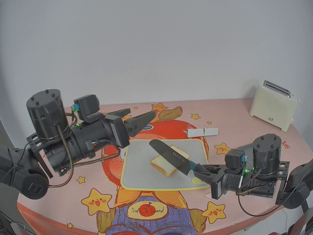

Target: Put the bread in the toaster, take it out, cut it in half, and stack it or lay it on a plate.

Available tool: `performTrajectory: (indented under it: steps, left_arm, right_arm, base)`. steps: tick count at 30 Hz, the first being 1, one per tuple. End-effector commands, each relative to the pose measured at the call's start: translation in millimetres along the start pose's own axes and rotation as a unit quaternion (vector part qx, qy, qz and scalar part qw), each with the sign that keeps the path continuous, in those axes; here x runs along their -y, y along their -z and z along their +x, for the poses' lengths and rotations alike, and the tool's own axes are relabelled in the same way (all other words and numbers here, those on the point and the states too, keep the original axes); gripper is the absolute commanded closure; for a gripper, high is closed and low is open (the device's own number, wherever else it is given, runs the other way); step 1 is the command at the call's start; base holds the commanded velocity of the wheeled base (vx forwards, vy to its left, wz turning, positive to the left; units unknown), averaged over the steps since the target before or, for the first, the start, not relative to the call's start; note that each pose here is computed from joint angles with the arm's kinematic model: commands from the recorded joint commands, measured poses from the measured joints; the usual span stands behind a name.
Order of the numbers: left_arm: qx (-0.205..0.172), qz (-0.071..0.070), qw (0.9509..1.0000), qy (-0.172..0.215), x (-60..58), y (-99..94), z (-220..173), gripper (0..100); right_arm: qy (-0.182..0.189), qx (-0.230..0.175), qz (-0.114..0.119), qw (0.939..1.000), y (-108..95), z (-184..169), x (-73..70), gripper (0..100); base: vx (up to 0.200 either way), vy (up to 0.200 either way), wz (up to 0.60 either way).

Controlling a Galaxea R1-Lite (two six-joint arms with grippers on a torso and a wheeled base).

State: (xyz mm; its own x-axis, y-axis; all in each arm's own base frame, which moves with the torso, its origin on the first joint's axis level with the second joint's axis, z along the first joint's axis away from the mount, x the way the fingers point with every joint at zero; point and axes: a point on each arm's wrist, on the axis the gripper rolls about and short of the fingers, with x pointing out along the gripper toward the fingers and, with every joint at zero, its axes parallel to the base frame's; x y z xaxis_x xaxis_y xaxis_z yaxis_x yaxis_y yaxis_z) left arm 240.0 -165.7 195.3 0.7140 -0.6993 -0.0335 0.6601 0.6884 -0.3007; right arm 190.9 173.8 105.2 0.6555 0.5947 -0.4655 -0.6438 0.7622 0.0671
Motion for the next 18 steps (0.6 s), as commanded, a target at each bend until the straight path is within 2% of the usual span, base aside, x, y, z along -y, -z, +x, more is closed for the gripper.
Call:
performTrajectory:
  steps: [1, 3, 4, 6, 7, 16, 18]
  left_arm:
    - [-0.035, 0.005, 0.9992, 0.018, 4.8, 17.3, 37, 100]
    - [-0.047, 0.013, 0.9987, 0.014, 1.3, 24.1, 46, 100]
    - [-0.059, 0.022, 0.9979, 0.01, -0.7, 33.0, 51, 100]
    - [-0.072, 0.026, 0.997, 0.01, -0.4, 42.3, 55, 100]
    - [-0.095, 0.026, 0.995, 0.014, 2.7, 58.3, 62, 100]
    - [-0.117, 0.029, 0.9926, 0.015, 2.8, 71.0, 61, 100]
    - [-0.126, 0.029, 0.9912, 0.025, 9.8, 76.2, 59, 100]
  right_arm:
    - [-0.005, -0.002, -0.003, 1.0, 1, 0, -3.6, 100]
    - [-0.007, -0.003, -0.005, 1.0, 2, 0, -5.5, 100]
    - [-0.008, -0.004, -0.006, 0.9999, 2, 0, -5.9, 100]
    - [-0.007, -0.004, -0.006, 0.9999, 2, 0, -5.4, 100]
    - [-0.008, -0.004, -0.006, 0.9999, 2, 0, -5.8, 100]
    - [-0.011, -0.004, -0.01, 0.9999, 3, 0, -7.7, 100]
    - [-0.011, -0.005, -0.014, 0.9998, 3, -1, -7.7, 100]
  base:
    - [0.0, 0.0, 0.0]
    - [0.0, 0.0, 0.0]
    - [0.0, 0.0, 0.0]
    - [0.0, 0.0, 0.0]
    - [0.0, 0.0, 0.0]
    - [0.0, 0.0, 0.0]
    - [0.0, 0.0, 0.0]
